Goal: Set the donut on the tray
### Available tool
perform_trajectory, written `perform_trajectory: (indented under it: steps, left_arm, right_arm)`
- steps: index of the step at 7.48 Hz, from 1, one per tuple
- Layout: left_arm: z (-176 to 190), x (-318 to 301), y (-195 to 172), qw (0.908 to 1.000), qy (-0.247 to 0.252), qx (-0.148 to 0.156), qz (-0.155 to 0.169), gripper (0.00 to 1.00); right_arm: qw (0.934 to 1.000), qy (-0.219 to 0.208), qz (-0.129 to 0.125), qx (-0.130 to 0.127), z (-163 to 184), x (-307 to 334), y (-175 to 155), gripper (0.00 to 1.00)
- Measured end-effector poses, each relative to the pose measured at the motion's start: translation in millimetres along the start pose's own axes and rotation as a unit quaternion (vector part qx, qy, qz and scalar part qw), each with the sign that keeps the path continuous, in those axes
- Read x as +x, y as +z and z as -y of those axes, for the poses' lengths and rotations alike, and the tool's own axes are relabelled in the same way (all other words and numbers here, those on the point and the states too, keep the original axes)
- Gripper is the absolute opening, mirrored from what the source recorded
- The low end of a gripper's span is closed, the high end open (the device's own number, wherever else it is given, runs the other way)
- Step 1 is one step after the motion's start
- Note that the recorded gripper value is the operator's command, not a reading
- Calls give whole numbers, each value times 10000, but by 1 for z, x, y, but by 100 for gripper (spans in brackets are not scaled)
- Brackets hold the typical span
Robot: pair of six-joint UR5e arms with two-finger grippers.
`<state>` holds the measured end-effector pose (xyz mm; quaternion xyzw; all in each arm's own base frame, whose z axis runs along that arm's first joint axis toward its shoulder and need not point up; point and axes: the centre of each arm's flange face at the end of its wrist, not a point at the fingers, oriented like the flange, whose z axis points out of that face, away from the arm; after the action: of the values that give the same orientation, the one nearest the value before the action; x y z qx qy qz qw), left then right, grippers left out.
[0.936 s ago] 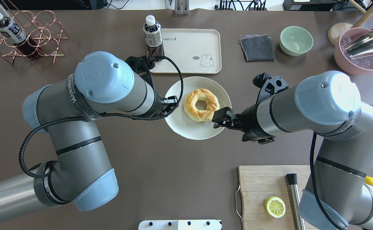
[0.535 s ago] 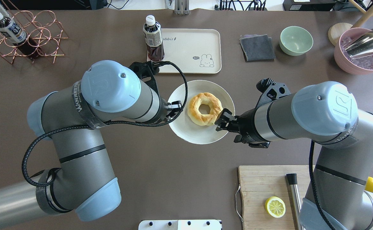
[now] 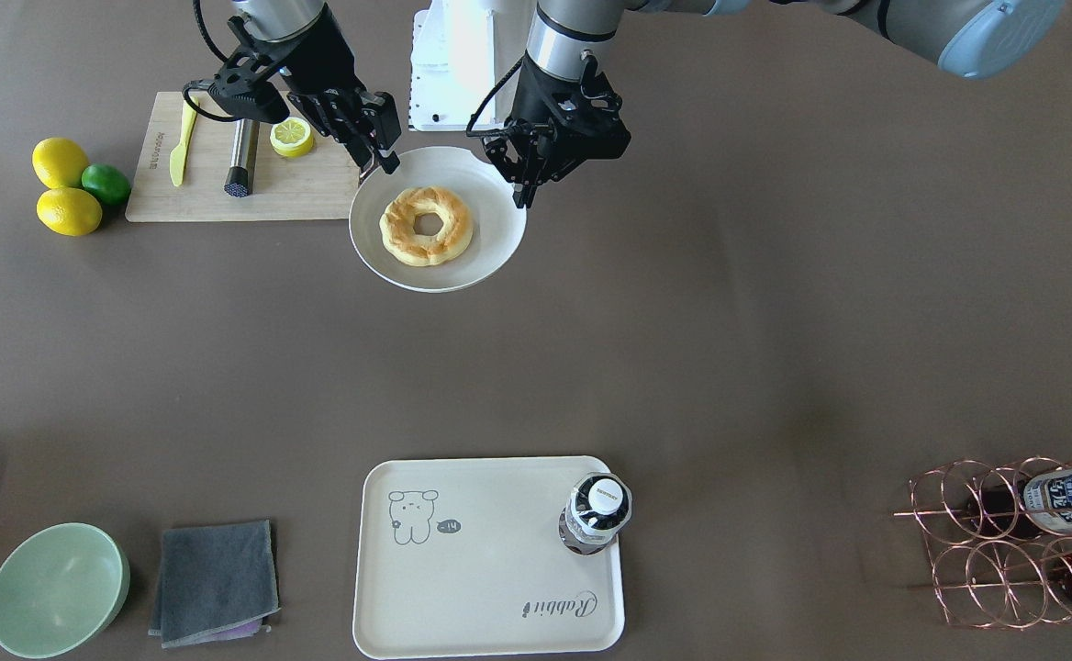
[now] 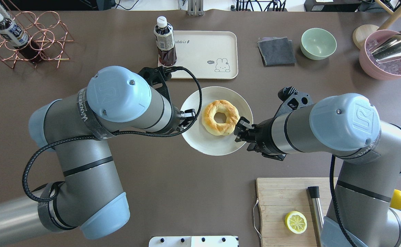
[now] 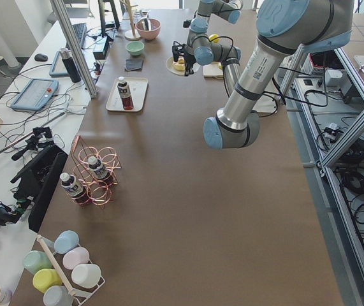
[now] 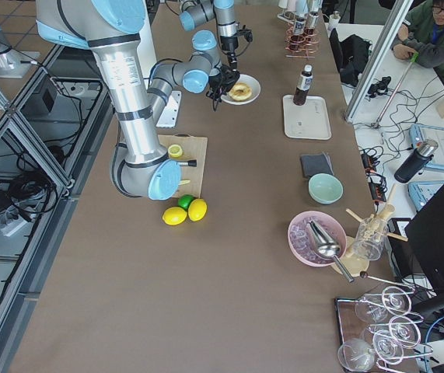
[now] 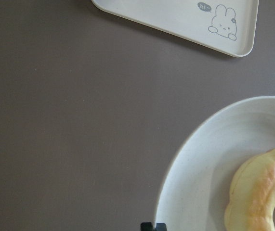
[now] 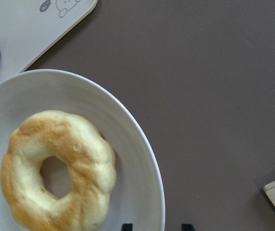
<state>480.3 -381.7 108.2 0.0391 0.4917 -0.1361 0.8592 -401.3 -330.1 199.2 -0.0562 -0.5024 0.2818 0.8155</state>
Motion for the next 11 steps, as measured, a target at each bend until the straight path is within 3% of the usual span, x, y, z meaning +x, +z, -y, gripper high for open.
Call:
perform_trajectory:
  steps: [1, 5, 6, 7, 9, 11]
  left_arm:
    - [0, 0, 0, 10000, 2, 3, -2, 0]
    - [0, -1, -1, 10000, 7, 5, -6, 0]
    - [0, -2, -4, 10000, 26, 7, -35, 52]
    - [-1, -4, -9, 9999, 75, 11, -80, 98]
    - [4, -16, -25, 9989, 445, 63, -161, 99]
    - [55, -48, -61, 9962, 839, -2, -218, 99]
  right_arm:
    - [10000, 23, -4, 11, -1, 0, 1, 0]
    - [10000, 70, 24, 6, -2, -3, 1, 0]
    - [10000, 73, 32, 6, -2, -3, 0, 0]
    - [10000, 75, 35, 7, -2, -3, 0, 0]
    - [10000, 77, 19, 14, -1, -2, 0, 0]
    - [9999, 103, 0, 57, 4, -3, 2, 0]
